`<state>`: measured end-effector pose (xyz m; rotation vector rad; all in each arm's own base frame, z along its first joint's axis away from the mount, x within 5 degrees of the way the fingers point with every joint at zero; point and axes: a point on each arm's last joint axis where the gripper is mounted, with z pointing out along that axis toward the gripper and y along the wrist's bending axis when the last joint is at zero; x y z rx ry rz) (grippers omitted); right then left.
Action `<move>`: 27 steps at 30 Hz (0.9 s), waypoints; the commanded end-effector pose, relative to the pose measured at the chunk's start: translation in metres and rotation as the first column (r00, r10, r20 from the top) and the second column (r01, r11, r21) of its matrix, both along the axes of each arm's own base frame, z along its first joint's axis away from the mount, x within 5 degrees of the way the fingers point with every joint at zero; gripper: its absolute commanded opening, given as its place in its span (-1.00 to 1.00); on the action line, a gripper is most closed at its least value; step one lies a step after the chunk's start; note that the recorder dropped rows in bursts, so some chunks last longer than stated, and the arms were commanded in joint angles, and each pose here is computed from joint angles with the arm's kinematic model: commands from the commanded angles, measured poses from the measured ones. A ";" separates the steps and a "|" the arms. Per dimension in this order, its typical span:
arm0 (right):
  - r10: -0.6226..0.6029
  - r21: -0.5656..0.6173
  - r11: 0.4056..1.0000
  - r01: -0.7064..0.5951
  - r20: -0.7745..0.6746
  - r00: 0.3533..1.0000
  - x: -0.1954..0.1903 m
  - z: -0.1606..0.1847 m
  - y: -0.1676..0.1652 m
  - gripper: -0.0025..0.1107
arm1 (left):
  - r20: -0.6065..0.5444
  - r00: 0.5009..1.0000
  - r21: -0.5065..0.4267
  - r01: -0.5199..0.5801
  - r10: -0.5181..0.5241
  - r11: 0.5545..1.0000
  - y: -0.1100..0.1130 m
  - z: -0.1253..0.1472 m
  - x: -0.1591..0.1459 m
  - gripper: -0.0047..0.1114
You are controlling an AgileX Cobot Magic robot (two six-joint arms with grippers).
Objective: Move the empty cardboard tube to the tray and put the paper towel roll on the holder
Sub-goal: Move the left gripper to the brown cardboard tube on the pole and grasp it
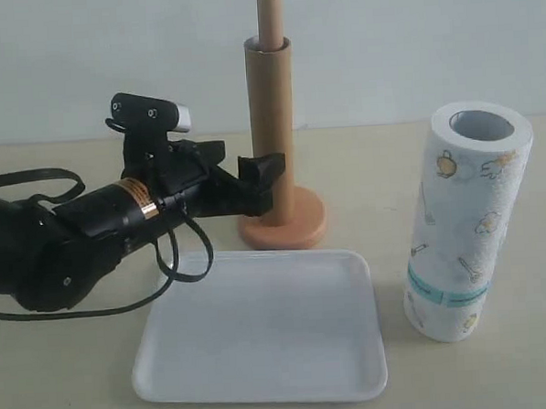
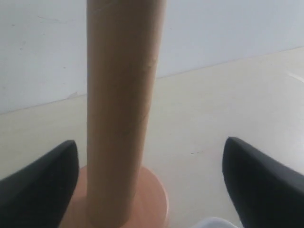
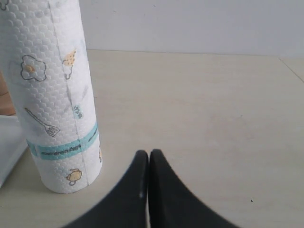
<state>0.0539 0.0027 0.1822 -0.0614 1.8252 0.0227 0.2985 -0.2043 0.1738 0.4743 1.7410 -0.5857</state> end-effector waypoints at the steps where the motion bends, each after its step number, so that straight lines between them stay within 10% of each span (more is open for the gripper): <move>1: 0.003 -0.002 1.000 -0.003 0.009 1.000 0.000 0.001 0.000 -0.96 | 0.179 0.983 0.059 0.039 -0.049 0.998 -0.006 -0.010 0.004 0.42; 27: 0.003 -0.002 1.000 -0.003 0.009 1.000 0.000 0.001 0.000 -0.96 | 0.213 0.977 0.045 0.004 -0.014 0.999 -0.042 -0.038 0.065 0.41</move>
